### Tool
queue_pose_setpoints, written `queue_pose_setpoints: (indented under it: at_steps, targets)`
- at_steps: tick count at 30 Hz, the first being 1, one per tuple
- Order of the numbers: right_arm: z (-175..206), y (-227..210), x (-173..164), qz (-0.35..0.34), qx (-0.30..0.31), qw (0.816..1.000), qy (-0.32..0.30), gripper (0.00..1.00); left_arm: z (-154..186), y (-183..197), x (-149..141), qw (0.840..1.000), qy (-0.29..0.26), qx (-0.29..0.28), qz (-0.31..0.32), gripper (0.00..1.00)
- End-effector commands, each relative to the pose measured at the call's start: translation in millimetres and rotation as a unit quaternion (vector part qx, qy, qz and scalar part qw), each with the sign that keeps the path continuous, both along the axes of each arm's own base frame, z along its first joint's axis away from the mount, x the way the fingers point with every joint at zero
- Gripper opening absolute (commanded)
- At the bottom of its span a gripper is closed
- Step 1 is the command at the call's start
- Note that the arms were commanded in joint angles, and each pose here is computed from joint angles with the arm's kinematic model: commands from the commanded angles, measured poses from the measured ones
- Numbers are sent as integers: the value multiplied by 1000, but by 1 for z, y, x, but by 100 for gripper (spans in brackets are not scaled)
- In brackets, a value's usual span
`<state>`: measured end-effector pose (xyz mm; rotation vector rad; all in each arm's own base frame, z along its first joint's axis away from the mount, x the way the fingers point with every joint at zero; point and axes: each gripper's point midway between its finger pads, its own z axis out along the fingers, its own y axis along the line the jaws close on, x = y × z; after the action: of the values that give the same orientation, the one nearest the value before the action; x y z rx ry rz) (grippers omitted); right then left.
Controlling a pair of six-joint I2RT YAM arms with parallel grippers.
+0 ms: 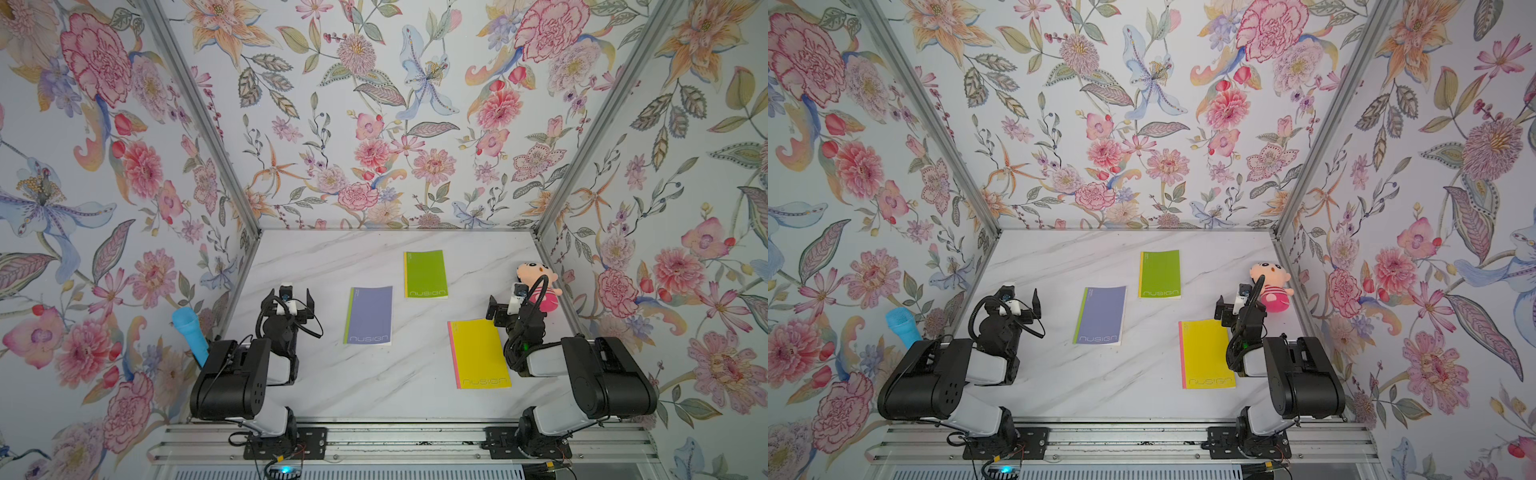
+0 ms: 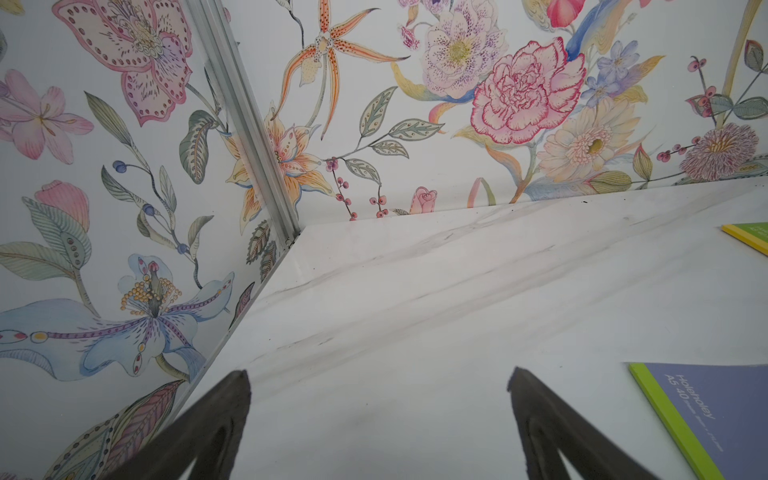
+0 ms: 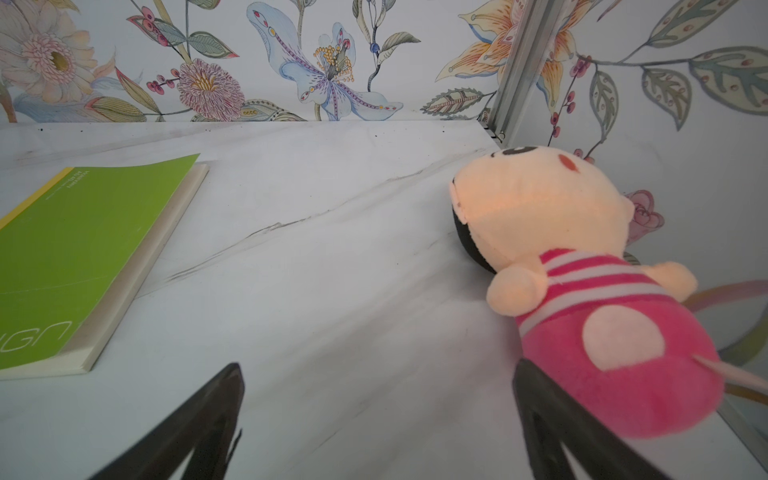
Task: Close the notebook
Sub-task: Reset both arms
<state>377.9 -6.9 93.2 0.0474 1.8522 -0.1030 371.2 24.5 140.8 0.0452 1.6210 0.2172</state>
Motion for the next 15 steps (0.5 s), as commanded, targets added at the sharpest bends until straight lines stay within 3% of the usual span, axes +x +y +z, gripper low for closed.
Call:
queue_pose_setpoints:
  at_steps: [1, 15]
  targets:
    - [14, -3, 6, -3, -2, 1000, -26, 100, 6, 0, -1, 1000, -16, 6, 6, 100]
    - [15, -6, 5, -12, -2, 999, -30, 100, 5, 1, 0, 1000, -12, 7, 8, 100]
